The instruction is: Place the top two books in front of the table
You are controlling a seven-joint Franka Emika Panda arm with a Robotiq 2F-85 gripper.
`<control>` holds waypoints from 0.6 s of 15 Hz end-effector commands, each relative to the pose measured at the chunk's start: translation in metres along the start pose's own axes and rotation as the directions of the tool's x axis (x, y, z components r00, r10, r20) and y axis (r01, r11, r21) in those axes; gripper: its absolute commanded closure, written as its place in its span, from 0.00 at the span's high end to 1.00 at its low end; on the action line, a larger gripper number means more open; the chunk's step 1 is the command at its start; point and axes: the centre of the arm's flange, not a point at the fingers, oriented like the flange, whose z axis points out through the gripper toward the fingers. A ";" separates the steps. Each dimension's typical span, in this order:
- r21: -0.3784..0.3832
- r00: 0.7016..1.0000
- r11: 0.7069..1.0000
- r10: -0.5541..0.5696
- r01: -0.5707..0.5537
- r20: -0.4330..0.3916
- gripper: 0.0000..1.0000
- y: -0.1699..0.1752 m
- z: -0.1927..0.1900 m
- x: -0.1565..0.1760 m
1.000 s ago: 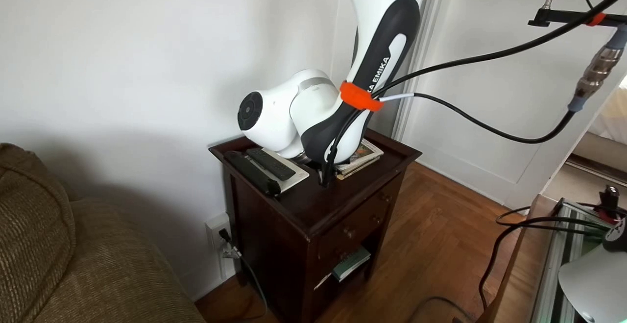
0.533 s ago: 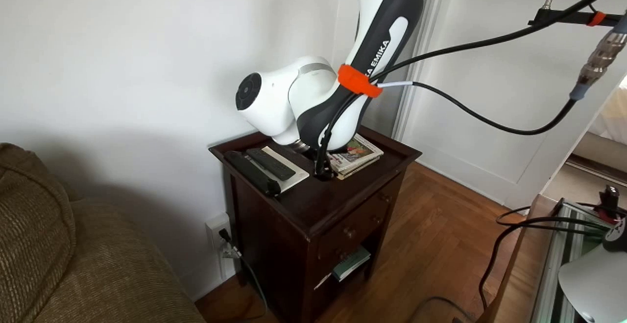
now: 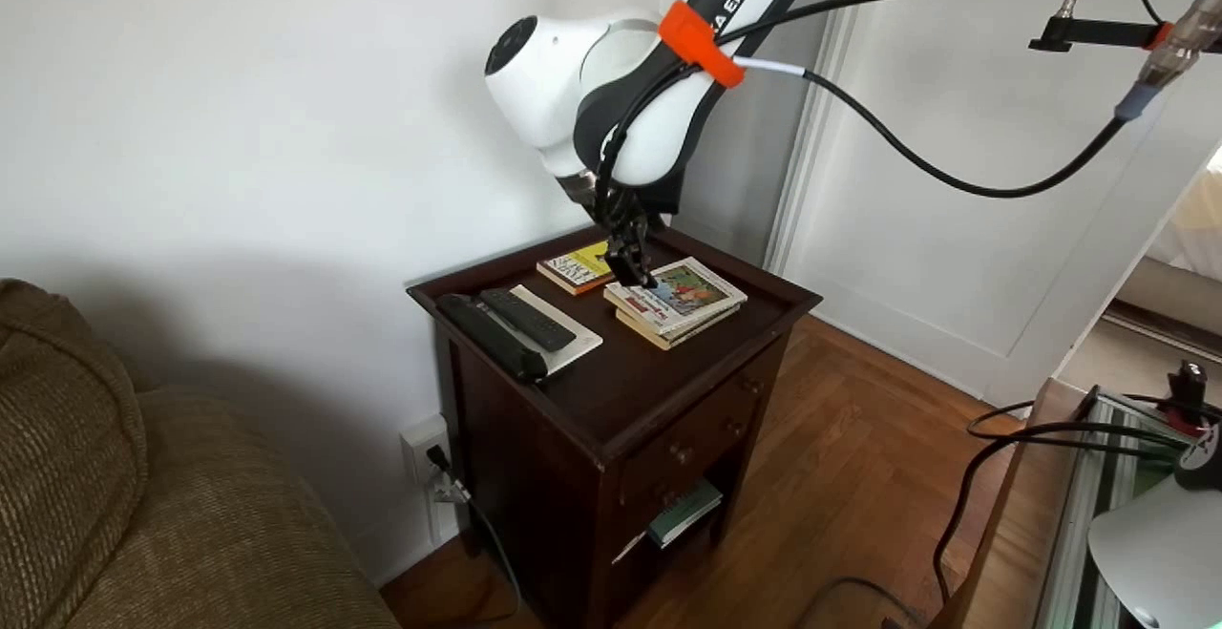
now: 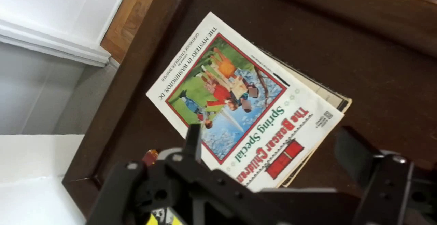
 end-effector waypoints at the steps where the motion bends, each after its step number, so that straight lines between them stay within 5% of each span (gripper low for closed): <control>1: 0.078 0.994 0.993 0.093 -0.088 -0.061 1.00 0.047 -0.017 -0.027; 5: 0.197 0.949 0.947 0.283 -0.254 -0.140 1.00 0.095 -0.036 -0.045; 9: 0.340 0.877 0.851 0.462 -0.399 -0.127 1.00 0.126 -0.044 -0.062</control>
